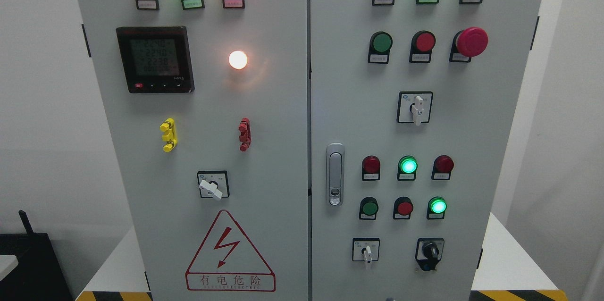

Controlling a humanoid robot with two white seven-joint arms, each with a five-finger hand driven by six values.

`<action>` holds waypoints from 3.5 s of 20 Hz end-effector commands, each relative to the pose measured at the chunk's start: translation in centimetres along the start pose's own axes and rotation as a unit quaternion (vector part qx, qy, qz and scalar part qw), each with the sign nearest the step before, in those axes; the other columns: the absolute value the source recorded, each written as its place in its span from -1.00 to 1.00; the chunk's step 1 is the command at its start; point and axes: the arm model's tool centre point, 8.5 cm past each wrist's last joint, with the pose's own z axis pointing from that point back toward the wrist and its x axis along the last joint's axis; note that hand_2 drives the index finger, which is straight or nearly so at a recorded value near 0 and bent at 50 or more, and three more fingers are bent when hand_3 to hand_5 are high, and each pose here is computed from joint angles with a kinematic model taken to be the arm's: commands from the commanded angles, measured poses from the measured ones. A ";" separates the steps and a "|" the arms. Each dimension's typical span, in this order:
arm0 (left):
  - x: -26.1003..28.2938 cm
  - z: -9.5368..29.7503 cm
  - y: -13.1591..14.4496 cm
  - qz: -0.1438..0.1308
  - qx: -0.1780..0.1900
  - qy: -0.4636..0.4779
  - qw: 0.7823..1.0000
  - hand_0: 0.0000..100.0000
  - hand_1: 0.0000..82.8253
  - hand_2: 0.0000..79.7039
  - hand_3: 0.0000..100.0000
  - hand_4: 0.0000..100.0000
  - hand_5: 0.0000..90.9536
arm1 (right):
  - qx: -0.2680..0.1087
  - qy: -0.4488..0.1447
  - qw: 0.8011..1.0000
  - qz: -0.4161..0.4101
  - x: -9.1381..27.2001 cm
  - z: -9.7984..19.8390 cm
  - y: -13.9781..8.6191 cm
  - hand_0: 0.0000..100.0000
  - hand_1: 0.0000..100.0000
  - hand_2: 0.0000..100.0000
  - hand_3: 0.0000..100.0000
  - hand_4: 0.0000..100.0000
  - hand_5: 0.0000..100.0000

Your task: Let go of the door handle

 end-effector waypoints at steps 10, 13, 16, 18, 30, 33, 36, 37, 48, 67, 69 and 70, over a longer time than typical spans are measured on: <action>-0.6 0.1 0.1 0.006 0.002 0.008 1.000 -0.76 -0.06 -1.00 -1.00 -1.00 -1.00 | 0.004 -0.007 1.000 -0.001 0.4 -0.3 0.3 -0.17 -0.89 -1.00 -0.99 -1.00 -1.00; -0.6 0.1 0.1 0.006 0.002 0.008 1.000 -0.76 -0.06 -1.00 -1.00 -1.00 -1.00 | 0.008 -0.008 1.000 -0.004 0.4 -0.3 0.9 -0.20 -0.85 -1.00 -0.90 -1.00 -1.00; -0.6 0.1 0.1 0.006 0.002 0.008 1.000 -0.76 -0.06 -1.00 -1.00 -1.00 -1.00 | -0.021 -0.017 1.000 0.003 0.7 -0.5 0.4 -0.24 -0.79 -1.00 -0.52 -0.55 -0.90; -0.6 0.1 0.1 0.006 0.002 0.008 1.000 -0.76 -0.06 -1.00 -1.00 -1.00 -1.00 | -0.056 -0.033 0.997 0.039 1.3 -1.3 -0.1 -0.26 -0.72 -1.00 -0.19 -0.19 -0.52; -0.6 0.1 0.1 0.006 0.002 0.008 1.000 -0.76 -0.06 -1.00 -1.00 -1.00 -1.00 | -0.074 -0.159 0.887 0.427 3.8 -4.6 3.4 -0.35 -0.35 -1.00 0.62 0.44 0.50; -0.6 0.1 0.1 0.006 0.002 0.007 1.000 -0.76 -0.06 -1.00 -1.00 -1.00 -1.00 | -0.067 -0.174 0.863 0.470 3.8 -6.6 4.2 -0.41 -0.33 -1.00 0.76 0.64 0.77; -0.6 0.1 0.1 0.006 0.002 0.008 1.000 -0.76 -0.06 -1.00 -1.00 -1.00 -1.00 | -0.087 -0.154 0.820 0.544 3.6 -8.7 4.0 -0.46 -0.34 -1.00 1.00 0.83 0.95; -0.6 0.1 0.1 0.006 0.002 0.008 1.000 -0.76 -0.06 -1.00 -1.00 -1.00 -1.00 | -0.086 -0.150 0.810 0.561 3.3 -9.0 4.0 -0.47 -0.35 -1.00 1.00 0.84 0.96; -0.6 0.1 0.1 0.006 0.002 0.008 1.000 -0.76 -0.06 -1.00 -1.00 -1.00 -1.00 | -0.094 -0.123 0.762 0.629 4.5 -12.1 4.4 -0.41 -0.47 -1.00 1.00 0.86 0.98; -0.6 0.1 0.1 0.006 0.002 0.007 1.000 -0.76 -0.06 -1.00 -1.00 -1.00 -1.00 | -0.099 -0.112 0.760 0.633 5.7 -14.7 4.4 -0.37 -0.49 -1.00 1.00 0.87 0.99; -0.6 0.1 0.1 0.006 0.002 0.008 1.000 -0.76 -0.06 -1.00 -1.00 -1.00 -1.00 | -0.097 -0.109 0.761 0.632 5.7 -14.7 4.3 -0.37 -0.50 -1.00 1.00 0.88 0.99; -0.6 0.1 0.1 0.006 0.002 0.008 1.000 -0.76 -0.06 -1.00 -1.00 -1.00 -1.00 | -0.097 -0.108 0.762 0.631 5.7 -14.7 4.4 -0.37 -0.50 -1.00 1.00 0.88 0.99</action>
